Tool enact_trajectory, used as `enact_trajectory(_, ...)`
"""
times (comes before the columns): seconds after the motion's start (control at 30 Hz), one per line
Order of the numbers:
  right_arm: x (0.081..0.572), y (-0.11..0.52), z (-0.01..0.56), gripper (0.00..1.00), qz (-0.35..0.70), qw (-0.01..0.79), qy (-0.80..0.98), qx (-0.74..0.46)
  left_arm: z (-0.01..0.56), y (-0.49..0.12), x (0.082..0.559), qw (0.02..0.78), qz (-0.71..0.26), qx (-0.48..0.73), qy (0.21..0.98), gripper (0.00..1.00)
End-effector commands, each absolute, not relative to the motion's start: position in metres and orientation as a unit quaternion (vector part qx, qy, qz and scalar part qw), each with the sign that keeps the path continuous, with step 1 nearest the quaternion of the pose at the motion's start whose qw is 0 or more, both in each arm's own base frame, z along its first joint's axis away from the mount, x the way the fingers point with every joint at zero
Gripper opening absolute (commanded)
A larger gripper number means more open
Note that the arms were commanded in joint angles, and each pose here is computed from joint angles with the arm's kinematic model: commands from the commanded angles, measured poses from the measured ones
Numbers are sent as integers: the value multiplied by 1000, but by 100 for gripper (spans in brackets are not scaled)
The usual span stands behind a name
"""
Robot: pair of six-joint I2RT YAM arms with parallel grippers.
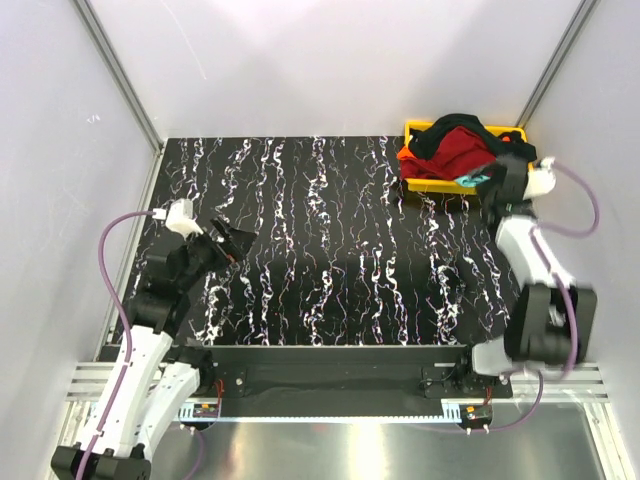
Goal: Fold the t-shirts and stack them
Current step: Grab the tshirt from the pile
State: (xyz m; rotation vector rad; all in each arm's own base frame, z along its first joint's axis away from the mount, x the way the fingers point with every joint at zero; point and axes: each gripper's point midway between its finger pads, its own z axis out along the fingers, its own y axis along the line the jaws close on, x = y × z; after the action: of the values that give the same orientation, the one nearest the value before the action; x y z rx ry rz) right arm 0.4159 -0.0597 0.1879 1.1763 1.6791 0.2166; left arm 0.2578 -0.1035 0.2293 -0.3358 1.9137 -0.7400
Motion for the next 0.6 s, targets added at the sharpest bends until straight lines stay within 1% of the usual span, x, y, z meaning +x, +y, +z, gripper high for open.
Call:
enact_trajectory(0.0, 476, -107, 220, 81, 56, 558, 658, 503, 241, -109, 248, 528, -309, -78, 788, 99)
enact_trajectory(0.03, 489, -113, 222, 77, 61, 558, 655, 507, 242, -108, 249, 530, -303, -71, 789, 99)
enact_trajectory(0.07, 510, -119, 250, 75, 81, 576, 635, 508, 243, -110, 249, 529, -304, -65, 790, 99)
enact_trajectory(0.1, 528, -124, 232, 74, 81, 563, 643, 512, 244, -113, 251, 520, -305, -51, 796, 99)
enact_trajectory(0.13, 539, -127, 234, 74, 85, 565, 640, 513, 247, -116, 251, 519, -308, -38, 797, 99)
enact_trajectory(0.17, 556, -130, 259, 74, 96, 586, 626, 505, 249, -120, 250, 516, -315, -23, 796, 99)
enact_trajectory(0.2, 569, -133, 243, 74, 92, 577, 633, 507, 258, -122, 251, 529, -316, -2, 788, 99)
enact_trajectory(0.23, 577, -134, 245, 73, 96, 580, 631, 506, 260, -124, 252, 533, -317, 11, 785, 99)
enact_trajectory(0.27, 587, -135, 261, 70, 110, 592, 617, 507, 263, -130, 249, 529, -329, 35, 781, 99)
enact_trajectory(0.3, 596, -139, 249, 61, 114, 584, 618, 513, 265, -132, 250, 530, -331, 46, 780, 99)
enact_trajectory(0.37, 608, -138, 257, 52, 142, 586, 607, 518, 263, -137, 250, 525, -337, 64, 779, 95)
enact_trajectory(0.4, 613, -137, 249, 50, 147, 580, 609, 521, 261, -137, 251, 521, -338, 65, 781, 94)
enact_trajectory(0.47, 619, -134, 249, 49, 168, 574, 602, 530, 257, -139, 253, 516, -340, 72, 783, 89)
enact_trajectory(0.57, 618, -134, 240, 49, 184, 560, 595, 547, 256, -138, 258, 518, -330, 77, 786, 88)
